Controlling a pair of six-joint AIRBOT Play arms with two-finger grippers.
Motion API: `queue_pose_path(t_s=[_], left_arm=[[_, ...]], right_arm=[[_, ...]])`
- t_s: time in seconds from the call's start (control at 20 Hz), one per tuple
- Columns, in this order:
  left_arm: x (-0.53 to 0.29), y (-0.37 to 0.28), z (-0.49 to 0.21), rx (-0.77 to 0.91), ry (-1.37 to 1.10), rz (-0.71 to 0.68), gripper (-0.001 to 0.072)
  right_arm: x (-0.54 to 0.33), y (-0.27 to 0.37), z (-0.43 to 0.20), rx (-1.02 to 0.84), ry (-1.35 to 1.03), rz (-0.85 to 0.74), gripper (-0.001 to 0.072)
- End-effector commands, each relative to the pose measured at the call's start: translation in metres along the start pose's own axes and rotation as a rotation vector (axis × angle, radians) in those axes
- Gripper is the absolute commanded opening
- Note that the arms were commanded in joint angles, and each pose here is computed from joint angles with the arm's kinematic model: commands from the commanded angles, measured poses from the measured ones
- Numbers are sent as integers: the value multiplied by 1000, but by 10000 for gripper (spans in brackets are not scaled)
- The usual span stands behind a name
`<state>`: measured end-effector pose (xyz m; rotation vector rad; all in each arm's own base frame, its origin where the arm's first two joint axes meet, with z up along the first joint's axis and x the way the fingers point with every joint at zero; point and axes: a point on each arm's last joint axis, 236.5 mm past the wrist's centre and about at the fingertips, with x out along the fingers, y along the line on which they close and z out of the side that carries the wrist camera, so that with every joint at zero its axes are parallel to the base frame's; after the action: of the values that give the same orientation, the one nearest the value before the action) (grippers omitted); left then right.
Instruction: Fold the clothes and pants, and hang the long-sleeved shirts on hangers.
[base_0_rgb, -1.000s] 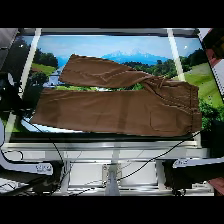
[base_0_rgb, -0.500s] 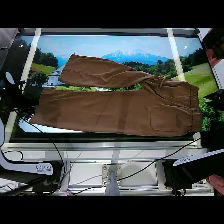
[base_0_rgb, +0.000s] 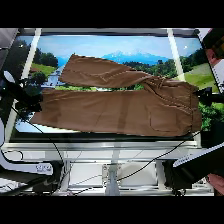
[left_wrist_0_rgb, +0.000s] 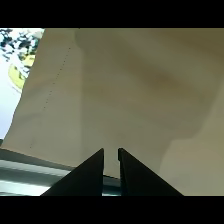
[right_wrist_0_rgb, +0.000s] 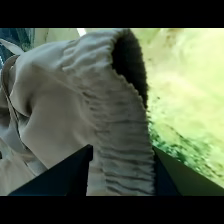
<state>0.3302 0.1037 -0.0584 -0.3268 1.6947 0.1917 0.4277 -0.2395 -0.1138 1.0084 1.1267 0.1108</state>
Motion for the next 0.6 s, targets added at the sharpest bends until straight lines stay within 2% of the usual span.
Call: queue_pose_path(t_s=[0.0, 0.15, 0.35, 0.4, 0.45, 0.5, 0.55], left_arm=[[0, -5, 4, -2, -17, -22, 123], [-1, -21, 14, -12, -59, -88, 124], [-12, -57, 51, -50, -212, -246, 140], [-17, -65, 62, -59, -260, -280, 197], [-23, -73, 75, -61, -317, -318, 366], [-30, -82, 88, -63, -376, -356, 490], [-39, -92, 103, -64, -446, -390, 497]], right_arm=[[13, 0, -24, -25, 114, -22, 454], [27, 9, -31, -98, 162, -47, 453], [40, 24, -7, -170, 87, -67, 446], [39, 25, -2, -177, 70, -75, 395], [38, 26, 1, -180, 61, -77, 282], [37, 27, 2, -184, 57, -79, 119], [36, 27, 3, -186, 53, -80, 35]])
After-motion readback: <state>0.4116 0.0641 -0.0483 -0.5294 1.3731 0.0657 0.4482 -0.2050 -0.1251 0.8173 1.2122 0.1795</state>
